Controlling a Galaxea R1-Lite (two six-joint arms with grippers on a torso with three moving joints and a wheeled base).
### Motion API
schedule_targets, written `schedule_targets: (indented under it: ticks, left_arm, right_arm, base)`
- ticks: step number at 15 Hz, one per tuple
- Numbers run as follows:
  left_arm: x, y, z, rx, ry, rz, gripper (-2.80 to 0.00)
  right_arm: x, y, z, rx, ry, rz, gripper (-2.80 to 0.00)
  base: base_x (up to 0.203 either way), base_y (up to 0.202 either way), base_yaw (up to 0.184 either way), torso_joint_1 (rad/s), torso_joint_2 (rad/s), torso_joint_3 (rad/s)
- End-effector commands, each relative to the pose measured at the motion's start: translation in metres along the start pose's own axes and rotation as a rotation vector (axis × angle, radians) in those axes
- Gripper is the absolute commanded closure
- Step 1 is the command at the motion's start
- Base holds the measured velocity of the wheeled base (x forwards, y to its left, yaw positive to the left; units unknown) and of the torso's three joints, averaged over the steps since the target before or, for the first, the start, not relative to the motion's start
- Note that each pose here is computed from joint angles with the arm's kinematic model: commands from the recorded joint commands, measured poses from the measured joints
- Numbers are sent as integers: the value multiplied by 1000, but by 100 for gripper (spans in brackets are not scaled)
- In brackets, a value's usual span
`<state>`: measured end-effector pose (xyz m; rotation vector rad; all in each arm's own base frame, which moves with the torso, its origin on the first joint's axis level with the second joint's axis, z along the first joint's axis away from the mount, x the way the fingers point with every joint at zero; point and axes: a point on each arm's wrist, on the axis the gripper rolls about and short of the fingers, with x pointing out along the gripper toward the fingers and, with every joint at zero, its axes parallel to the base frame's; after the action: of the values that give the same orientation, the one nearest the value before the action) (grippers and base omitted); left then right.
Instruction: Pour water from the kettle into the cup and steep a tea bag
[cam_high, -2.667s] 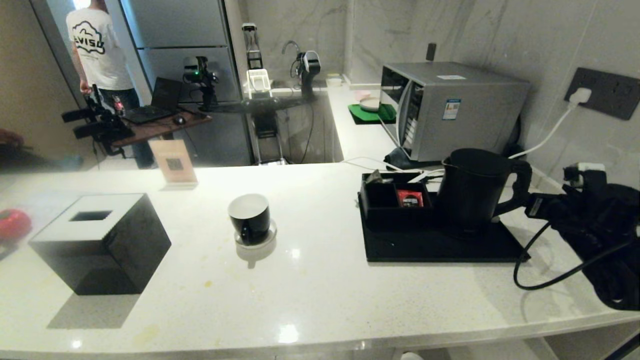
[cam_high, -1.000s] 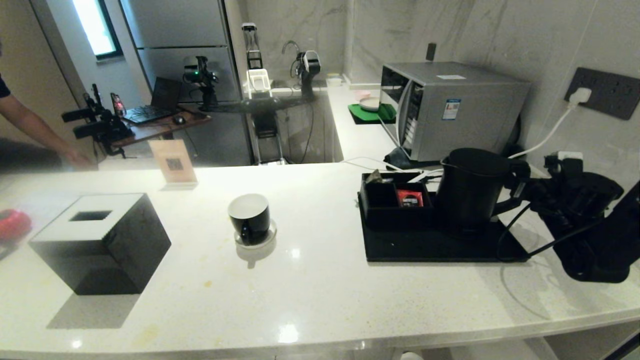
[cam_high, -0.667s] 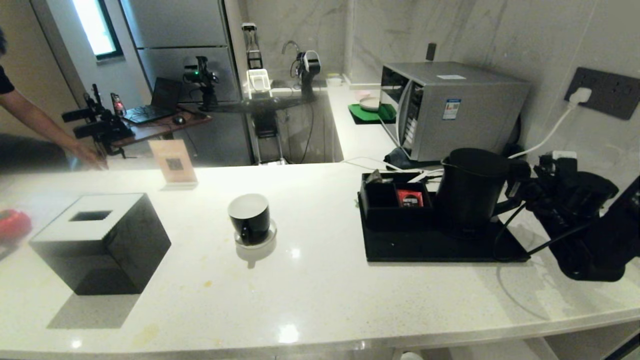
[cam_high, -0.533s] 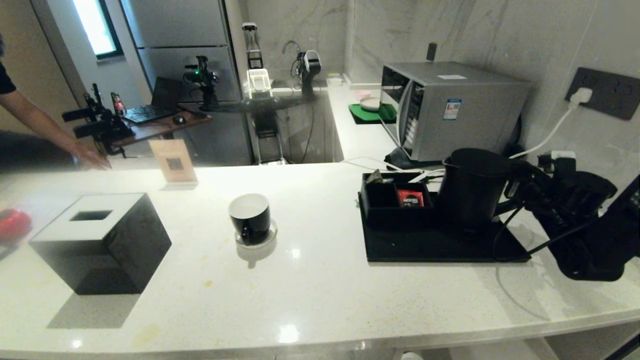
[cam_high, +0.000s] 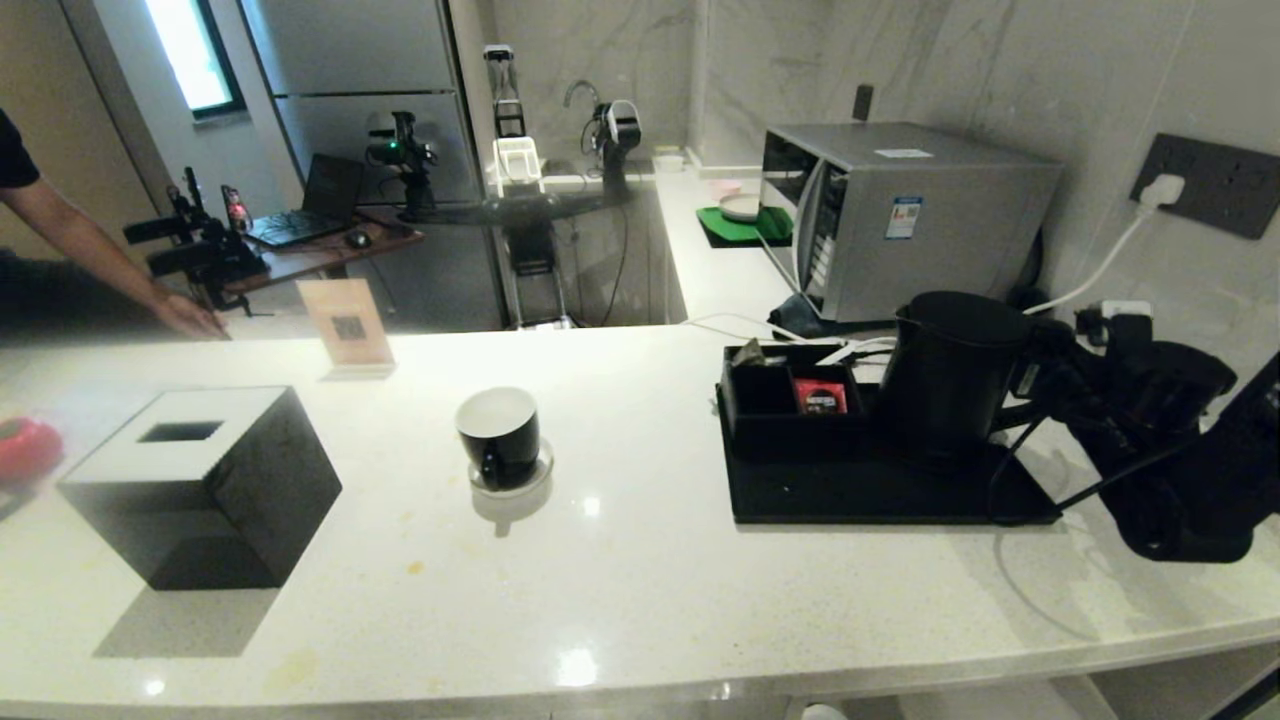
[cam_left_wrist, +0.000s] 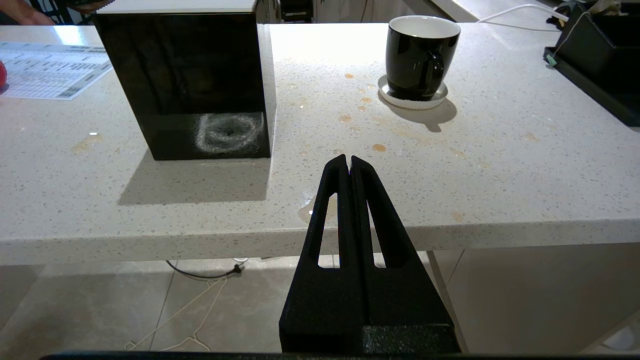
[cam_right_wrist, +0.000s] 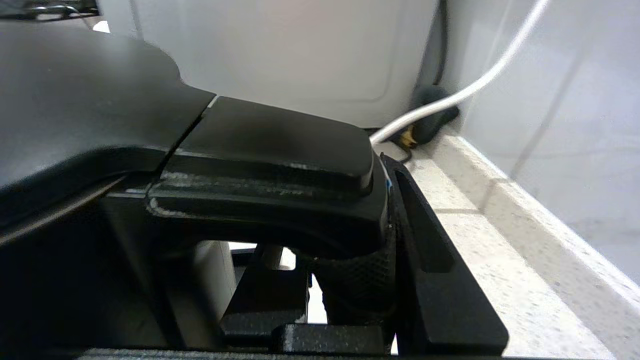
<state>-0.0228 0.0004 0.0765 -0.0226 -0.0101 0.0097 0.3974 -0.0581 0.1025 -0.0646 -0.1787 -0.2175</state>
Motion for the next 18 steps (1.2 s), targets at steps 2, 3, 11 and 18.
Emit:
schedule_targets:
  ticks: [2,3,11,18]
  left_arm:
    - [0,0,0,0,1,1,0]
    - [0,0,0,0,1,1,0]
    - [0,0,0,0,1,1,0]
    - [0,0,0,0,1,1,0]
  right_arm:
    - [-4,0,17,6,-53,-1,0]
    - [-7,0,20,6,-53,1,0]
    - [-38,-1,37,7,-23,8,0]
    - [-61,-3,62,12,-48,14,0]
  base:
    - [0,0,0,0,0,0]
    - [0,0,0,0,0,0]
    - [0,0,0,0,0,0]
    - [0,0,0,0,0,0]
